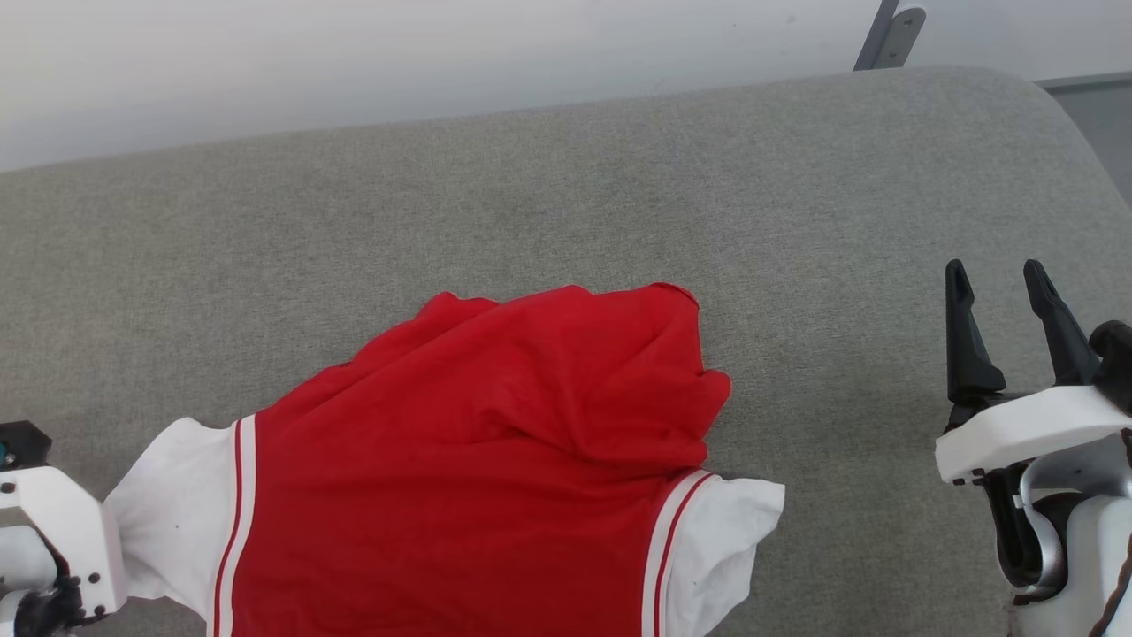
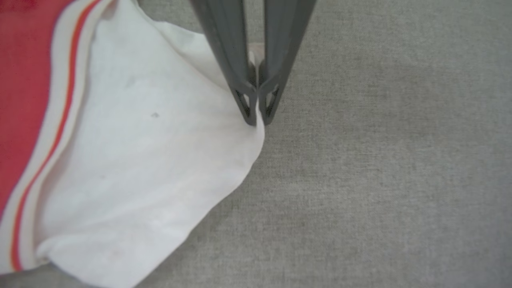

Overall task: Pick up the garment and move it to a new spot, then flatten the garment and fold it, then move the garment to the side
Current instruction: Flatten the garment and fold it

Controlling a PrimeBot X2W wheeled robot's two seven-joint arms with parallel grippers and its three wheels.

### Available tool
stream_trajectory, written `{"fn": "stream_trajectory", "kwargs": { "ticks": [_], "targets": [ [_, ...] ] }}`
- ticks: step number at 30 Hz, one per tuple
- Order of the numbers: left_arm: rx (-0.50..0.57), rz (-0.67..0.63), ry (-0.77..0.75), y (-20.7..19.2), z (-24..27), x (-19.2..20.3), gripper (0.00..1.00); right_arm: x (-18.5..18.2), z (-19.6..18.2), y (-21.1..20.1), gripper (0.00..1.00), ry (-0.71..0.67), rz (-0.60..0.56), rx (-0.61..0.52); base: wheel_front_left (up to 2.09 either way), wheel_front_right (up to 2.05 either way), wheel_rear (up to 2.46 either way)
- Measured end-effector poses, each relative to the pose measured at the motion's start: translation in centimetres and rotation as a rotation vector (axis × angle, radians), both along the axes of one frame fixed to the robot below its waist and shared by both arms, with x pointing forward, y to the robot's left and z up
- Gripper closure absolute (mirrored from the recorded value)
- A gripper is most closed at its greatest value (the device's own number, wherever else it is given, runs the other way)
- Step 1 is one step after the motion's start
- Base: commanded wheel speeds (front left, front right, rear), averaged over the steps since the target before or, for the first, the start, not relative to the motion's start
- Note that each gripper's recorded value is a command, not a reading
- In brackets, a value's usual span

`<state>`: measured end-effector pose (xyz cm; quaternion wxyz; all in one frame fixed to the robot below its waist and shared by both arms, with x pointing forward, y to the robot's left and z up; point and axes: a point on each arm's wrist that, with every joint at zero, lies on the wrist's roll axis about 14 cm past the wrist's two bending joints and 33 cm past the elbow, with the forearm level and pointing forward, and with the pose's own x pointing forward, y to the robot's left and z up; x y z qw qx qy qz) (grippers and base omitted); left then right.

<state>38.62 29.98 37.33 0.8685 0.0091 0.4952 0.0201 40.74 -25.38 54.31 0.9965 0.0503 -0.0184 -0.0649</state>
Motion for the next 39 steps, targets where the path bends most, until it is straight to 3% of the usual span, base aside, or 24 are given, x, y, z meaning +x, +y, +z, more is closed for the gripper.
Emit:
{"fn": "stream_trajectory", "kwargs": {
  "ticks": [1,2,13,19,27,39],
  "targets": [
    [-0.003,-0.008,0.004,-0.1,-0.1,0.0,0.82,0.1,-0.1,0.1,0.00,0.002,0.001,0.001,0.00,0.00,0.00],
    [-0.009,-0.029,0.004,-0.5,0.0,0.1,0.00,0.1,-0.2,0.2,0.00,0.005,0.004,0.003,0.00,0.00,0.00],
    [-0.054,-0.221,-0.094,-5.9,5.3,5.2,0.00,0.1,-0.2,0.7,0.00,0.010,0.019,0.006,0.00,0.00,0.00],
    [-0.121,-0.418,-0.118,-13.3,8.7,7.3,0.00,-0.5,-0.1,0.6,0.00,0.006,0.018,0.020,0.00,0.00,0.00],
    [-0.128,-0.556,-0.024,-18.2,6.9,6.6,0.00,-1.2,-0.2,0.3,0.00,0.016,0.010,0.031,0.00,0.00,0.00],
    [-0.015,-0.599,0.081,-18.5,0.6,7.8,0.00,-0.6,-1.4,0.1,0.00,0.053,0.006,0.042,0.00,0.00,0.00]
  ]
}}
